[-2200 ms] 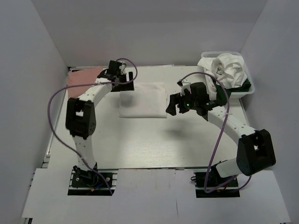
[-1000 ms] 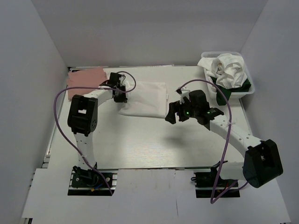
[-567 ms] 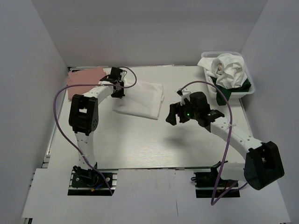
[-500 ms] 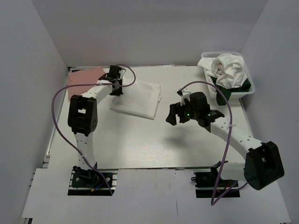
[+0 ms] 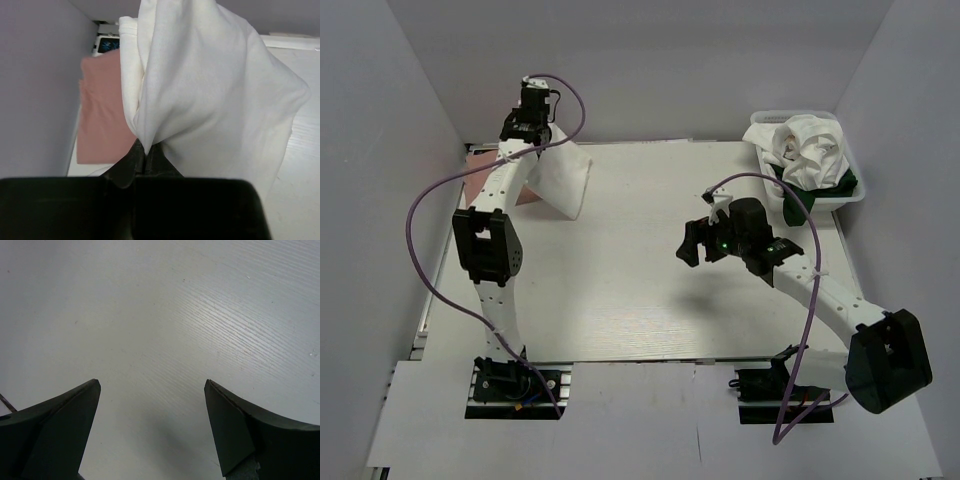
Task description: Fold and stack the t-shirts
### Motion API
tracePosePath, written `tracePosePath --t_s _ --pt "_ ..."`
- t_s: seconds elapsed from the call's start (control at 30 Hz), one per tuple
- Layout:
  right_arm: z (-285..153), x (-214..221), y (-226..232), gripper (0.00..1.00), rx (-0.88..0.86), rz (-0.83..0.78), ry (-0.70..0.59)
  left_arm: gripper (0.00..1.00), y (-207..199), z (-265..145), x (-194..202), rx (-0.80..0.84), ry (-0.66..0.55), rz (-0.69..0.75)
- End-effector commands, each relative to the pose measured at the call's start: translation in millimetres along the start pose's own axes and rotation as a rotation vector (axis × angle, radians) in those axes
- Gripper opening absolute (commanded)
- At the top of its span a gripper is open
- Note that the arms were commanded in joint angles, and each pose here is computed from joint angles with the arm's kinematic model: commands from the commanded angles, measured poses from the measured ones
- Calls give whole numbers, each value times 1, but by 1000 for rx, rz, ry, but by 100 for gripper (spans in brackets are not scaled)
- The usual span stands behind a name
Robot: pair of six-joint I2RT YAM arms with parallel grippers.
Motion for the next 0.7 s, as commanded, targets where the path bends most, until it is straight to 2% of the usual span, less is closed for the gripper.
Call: tracePosePath --t_s 0.0,0.13,0.27,0.43,0.57,0.67 --pt "-2 -9 -1 90 15 -11 -49 0 30 12 -19 -101 -32 6" --pt "-2 -8 -3 90 29 -9 -46 0 56 26 -48 -160 -85 -44" --pt "-3 -9 -5 90 42 -6 -48 0 72 38 -61 -197 -132 -88" --pt "-4 -10 -4 90 41 -15 -51 0 117 51 -73 -300 -190 -196" --pt "-2 -11 -5 90 42 -11 -55 0 150 53 -78 -335 -221 -299" --pt "-2 -10 -5 90 37 -9 -52 0 169 68 -61 -344 -193 -359"
Point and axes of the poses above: each gripper's point midway between its finger pads, its own z axis out along the fingers, its own y axis along the line the jaws close on, x = y × z, the point moved 2 cm from there along -z, back along the fingers, and after that the axes turned 11 degrees about -z, right-handed, at the moved point
